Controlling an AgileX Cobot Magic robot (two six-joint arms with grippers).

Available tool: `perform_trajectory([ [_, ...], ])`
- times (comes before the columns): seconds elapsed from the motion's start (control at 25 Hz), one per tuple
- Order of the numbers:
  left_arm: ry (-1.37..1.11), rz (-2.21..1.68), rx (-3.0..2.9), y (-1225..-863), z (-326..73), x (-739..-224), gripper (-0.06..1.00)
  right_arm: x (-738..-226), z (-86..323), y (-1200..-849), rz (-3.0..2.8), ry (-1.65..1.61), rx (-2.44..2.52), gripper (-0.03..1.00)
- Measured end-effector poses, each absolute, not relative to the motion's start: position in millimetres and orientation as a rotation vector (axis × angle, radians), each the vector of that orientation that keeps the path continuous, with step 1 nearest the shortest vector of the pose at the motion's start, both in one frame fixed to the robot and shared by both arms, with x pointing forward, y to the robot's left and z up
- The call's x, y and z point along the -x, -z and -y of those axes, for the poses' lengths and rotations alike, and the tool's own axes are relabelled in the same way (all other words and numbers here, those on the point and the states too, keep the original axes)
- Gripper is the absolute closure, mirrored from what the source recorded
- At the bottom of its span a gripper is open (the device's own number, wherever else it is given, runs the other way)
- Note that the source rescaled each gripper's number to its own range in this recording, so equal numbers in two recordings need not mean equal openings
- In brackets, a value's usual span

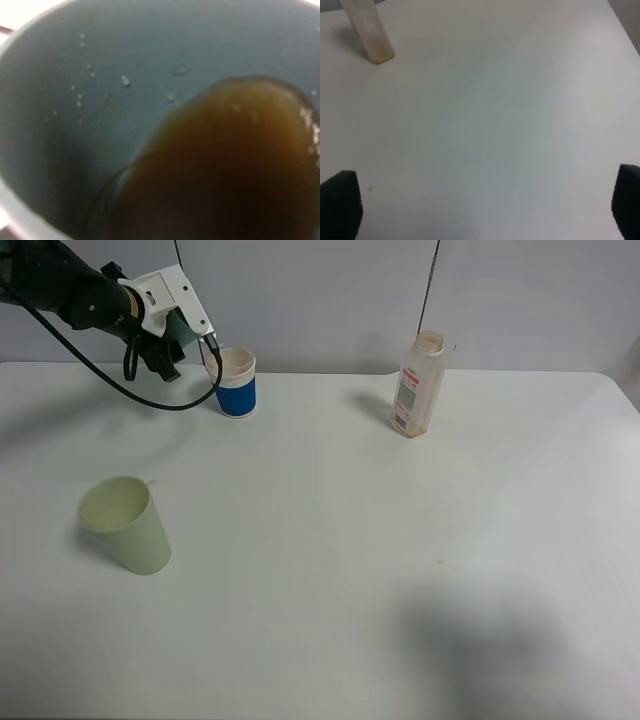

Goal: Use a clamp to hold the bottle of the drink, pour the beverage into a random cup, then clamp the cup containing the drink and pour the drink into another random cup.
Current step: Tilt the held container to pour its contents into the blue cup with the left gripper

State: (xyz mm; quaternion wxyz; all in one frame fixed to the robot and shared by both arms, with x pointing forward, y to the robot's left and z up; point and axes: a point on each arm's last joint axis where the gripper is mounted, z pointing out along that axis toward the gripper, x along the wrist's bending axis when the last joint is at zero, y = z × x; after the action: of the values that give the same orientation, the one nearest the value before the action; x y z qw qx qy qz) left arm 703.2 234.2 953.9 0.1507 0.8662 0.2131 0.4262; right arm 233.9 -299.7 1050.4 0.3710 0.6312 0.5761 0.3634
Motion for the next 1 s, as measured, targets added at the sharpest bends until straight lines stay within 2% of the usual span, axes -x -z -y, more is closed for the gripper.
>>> perform_trajectory([
  [1.0, -1.204, -0.532, -2.574, -941, -216, -710, 0.94, -234, 300, -1050, -1.477, -0.932, -1.619, -0.03],
])
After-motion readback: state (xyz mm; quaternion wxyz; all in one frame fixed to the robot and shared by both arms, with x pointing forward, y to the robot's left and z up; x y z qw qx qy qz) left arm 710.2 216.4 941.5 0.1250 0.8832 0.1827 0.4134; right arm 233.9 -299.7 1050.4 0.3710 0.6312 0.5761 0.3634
